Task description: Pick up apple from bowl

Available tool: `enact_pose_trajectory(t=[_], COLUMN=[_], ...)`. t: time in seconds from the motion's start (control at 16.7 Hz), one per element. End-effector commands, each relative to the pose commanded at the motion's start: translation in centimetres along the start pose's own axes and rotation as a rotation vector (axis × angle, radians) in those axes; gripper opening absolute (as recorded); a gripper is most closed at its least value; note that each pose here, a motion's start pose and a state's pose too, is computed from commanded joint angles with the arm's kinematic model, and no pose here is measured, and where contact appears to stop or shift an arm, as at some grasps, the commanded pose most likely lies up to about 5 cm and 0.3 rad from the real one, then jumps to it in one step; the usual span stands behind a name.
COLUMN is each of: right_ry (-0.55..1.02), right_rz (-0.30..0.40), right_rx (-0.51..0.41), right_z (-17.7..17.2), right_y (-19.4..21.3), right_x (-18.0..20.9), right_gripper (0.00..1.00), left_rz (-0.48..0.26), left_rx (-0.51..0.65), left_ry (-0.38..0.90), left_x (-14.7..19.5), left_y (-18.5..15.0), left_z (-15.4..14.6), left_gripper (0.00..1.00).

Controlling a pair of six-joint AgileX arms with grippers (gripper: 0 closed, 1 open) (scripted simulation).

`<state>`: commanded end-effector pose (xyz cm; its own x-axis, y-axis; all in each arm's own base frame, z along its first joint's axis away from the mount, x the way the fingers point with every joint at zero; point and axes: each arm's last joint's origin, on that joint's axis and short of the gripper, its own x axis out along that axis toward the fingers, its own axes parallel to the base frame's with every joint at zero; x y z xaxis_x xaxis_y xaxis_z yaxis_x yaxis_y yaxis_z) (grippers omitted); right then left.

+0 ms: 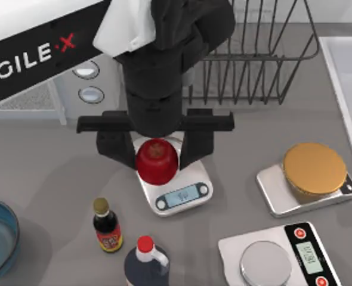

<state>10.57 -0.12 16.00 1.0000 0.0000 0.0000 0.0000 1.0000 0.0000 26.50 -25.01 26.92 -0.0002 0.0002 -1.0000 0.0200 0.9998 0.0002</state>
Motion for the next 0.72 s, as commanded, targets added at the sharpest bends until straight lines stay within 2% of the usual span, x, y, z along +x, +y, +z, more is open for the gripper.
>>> enact_pose_trajectory(t=[0.36, 0.72], right_ry=[0.000, 0.000], right_rz=[0.000, 0.000], right_rx=[0.000, 0.000], right_z=[0.0, 0.0], right_y=[0.0, 0.0], right_x=[0.0, 0.0], right_gripper=[1.00, 1.00], left_rz=[-0.002, -0.016], left_rx=[0.006, 0.070], left_ry=[-0.003, -0.043], left_x=[0.3, 4.4], left_y=[0.0, -0.6], left_z=[0.0, 0.3], left_gripper=[0.00, 0.00])
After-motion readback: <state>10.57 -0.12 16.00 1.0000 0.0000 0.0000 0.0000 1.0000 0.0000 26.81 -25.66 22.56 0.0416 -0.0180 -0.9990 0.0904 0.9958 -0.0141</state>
